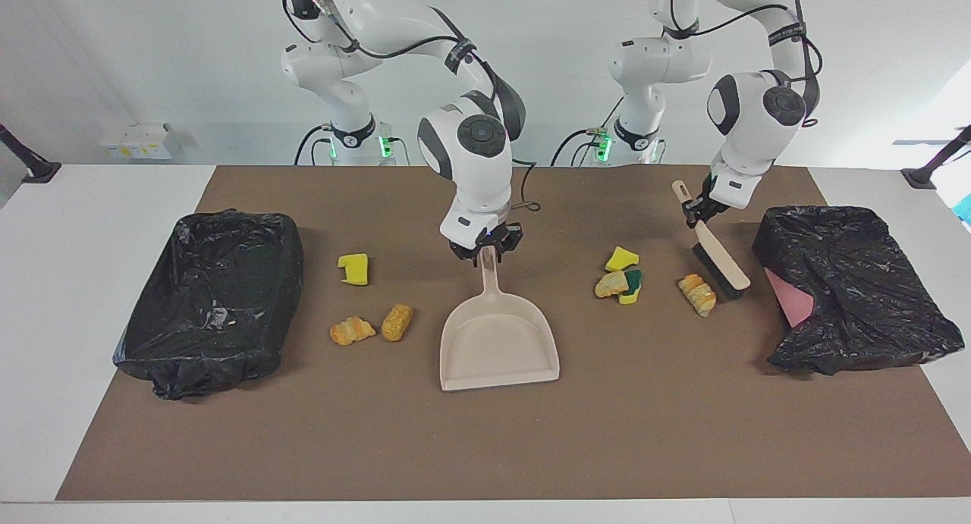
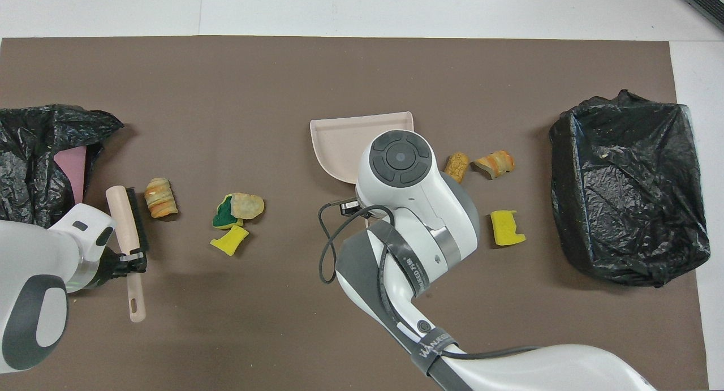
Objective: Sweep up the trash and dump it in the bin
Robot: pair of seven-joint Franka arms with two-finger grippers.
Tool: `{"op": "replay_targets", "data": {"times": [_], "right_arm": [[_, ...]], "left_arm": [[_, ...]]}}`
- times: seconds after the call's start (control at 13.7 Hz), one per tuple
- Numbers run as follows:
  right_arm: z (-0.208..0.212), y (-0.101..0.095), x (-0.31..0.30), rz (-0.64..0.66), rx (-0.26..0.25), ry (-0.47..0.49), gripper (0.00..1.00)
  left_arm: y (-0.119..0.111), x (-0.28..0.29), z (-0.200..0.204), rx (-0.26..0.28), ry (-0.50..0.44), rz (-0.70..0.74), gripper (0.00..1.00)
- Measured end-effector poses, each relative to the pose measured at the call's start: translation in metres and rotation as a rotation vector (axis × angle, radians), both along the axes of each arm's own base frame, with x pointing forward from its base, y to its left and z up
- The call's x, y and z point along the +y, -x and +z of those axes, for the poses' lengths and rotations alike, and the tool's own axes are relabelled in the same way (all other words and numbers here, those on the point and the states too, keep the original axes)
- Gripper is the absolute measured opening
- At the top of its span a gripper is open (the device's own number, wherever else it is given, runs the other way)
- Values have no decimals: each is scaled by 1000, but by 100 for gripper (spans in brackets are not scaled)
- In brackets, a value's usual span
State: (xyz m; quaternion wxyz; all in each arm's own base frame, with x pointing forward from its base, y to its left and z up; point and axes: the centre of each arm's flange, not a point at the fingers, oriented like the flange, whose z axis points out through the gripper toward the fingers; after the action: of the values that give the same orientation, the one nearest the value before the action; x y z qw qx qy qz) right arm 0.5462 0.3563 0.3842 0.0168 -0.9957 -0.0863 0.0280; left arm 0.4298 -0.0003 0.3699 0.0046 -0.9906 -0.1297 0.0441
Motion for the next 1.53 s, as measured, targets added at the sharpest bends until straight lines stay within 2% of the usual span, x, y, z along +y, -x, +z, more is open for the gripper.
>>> {"op": "replay_targets", "data": {"times": [0.58, 0.73, 1.02, 1.16, 1.38, 1.53], "right_arm": [[-35, 8, 6, 11, 17, 4, 51], [-35, 9, 7, 13, 18, 4, 33], [-32, 17, 19, 41, 12, 1, 33], [-22, 19, 22, 135, -5, -5, 33], [-8, 19, 6, 432, 17, 2, 33], [-4, 10, -12, 562, 17, 5, 33]], "left_arm": [[0, -2, -4, 10, 5, -68, 26], [0, -6, -8, 18, 6, -94, 26], [-1, -20, -13, 27, 10, -183, 26], [0, -30, -13, 24, 23, -215, 26], [1, -58, -14, 18, 61, -247, 26], [2, -71, -15, 19, 69, -267, 26]]}}
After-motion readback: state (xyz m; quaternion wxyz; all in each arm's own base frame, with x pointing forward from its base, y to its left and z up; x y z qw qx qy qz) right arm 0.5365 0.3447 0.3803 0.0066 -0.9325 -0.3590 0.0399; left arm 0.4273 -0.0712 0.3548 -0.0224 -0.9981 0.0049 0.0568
